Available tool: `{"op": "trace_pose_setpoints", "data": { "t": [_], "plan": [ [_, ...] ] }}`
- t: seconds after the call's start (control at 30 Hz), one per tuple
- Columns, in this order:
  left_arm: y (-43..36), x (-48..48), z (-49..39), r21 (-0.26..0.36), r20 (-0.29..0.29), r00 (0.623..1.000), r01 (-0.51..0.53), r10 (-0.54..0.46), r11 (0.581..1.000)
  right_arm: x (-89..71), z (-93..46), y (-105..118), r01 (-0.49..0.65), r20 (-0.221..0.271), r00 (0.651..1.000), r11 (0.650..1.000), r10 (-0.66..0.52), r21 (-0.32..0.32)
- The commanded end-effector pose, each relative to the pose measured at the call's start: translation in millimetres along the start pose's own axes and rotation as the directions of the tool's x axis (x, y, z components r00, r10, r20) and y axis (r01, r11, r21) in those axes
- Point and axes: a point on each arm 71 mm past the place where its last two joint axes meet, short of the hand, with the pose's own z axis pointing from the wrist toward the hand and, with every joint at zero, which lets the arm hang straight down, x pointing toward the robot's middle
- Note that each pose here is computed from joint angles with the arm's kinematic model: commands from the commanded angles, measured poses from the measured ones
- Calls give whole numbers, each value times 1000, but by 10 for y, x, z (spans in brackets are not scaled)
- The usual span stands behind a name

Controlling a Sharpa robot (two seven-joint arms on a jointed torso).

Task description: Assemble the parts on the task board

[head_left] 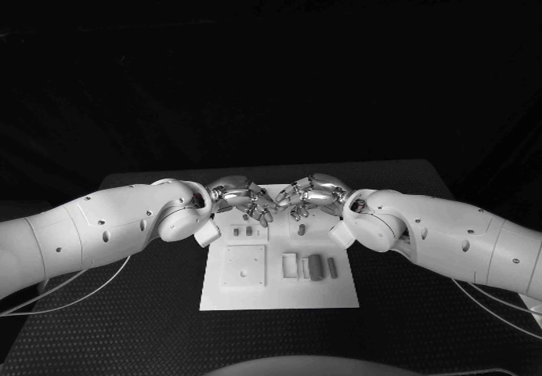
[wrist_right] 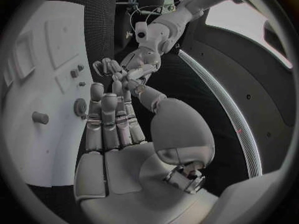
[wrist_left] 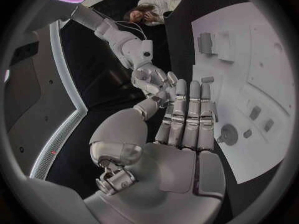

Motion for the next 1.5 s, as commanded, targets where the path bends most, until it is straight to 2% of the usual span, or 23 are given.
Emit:
{"op": "trace_pose_setpoints", "data": {
  "t": [0.03, 0.3, 0.57, 0.83, 1.03, 1.37, 1.5],
  "plan": [
    [-11, 35, 11, 5, -23, 1000, 8, -8, 1000, 19, 9, 37, 2, 7, 1000, 1000, -2, -31],
    [-7, 42, 8, 0, -31, 999, 9, -9, 1000, -3, 12, 38, 34, 40, 999, 999, -33, -31],
    [0, 23, 6, -9, -7, 999, 31, -31, 999, -6, 17, 28, 141, 71, 988, 990, -140, -3],
    [28, -20, -7, -31, 38, 995, 90, -89, 995, 0, 11, 25, 145, 65, 987, 989, -145, -4],
    [44, -33, -20, -42, 43, 994, 106, -104, 993, -17, 6, 21, 147, 75, 986, 989, -146, -5],
    [87, -43, -59, -68, 13, 993, 116, -115, 991, -58, -2, 10, 150, 95, 984, 989, -149, -7],
    [111, -83, -84, -73, 30, 992, 125, -123, 989, -79, -3, -2, 153, 99, 983, 988, -152, 2]
  ]
}}
